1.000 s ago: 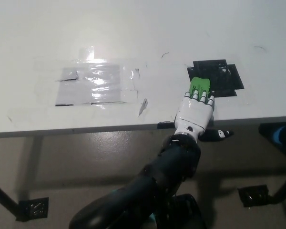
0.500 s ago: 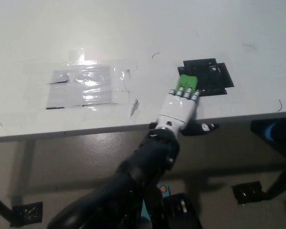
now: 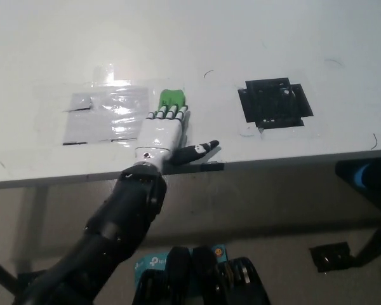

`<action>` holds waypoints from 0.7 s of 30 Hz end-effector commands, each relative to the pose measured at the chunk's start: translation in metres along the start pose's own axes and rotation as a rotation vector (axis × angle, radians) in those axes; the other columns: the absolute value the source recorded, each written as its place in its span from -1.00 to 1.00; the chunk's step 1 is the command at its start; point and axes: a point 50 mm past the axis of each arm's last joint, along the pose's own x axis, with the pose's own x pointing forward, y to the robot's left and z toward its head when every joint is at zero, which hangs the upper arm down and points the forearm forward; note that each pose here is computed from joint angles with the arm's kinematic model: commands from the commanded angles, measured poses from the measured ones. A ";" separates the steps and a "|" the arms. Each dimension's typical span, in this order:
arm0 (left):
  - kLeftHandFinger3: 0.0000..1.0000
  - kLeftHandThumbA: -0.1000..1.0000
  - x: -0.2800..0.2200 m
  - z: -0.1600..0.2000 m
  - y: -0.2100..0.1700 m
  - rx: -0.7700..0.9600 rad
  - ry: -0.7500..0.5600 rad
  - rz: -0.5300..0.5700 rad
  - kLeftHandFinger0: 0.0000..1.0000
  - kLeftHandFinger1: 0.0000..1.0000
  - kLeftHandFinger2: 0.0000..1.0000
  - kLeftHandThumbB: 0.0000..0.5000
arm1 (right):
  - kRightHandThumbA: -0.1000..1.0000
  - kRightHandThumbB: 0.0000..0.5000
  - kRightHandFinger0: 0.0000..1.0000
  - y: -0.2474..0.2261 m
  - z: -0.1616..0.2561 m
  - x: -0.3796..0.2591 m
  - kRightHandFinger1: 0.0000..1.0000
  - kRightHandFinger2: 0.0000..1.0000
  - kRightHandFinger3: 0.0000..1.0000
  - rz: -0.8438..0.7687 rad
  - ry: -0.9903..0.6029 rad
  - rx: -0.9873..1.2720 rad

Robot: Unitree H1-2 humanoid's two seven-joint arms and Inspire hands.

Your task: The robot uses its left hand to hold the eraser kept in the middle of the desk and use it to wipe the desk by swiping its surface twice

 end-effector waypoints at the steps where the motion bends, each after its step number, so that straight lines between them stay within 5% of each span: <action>1: 1.00 1.00 -0.067 -0.088 -0.102 -0.021 0.264 -0.427 1.00 1.00 1.00 0.65 | 1.00 -0.93 1.00 -0.002 0.014 0.005 1.00 1.00 1.00 -0.015 -0.096 0.045; 21: 1.00 1.00 -0.138 -0.204 -0.123 -0.033 0.463 -0.435 1.00 1.00 1.00 0.97 | 1.00 -1.00 1.00 -0.020 0.010 0.002 1.00 1.00 1.00 -0.057 -0.081 0.061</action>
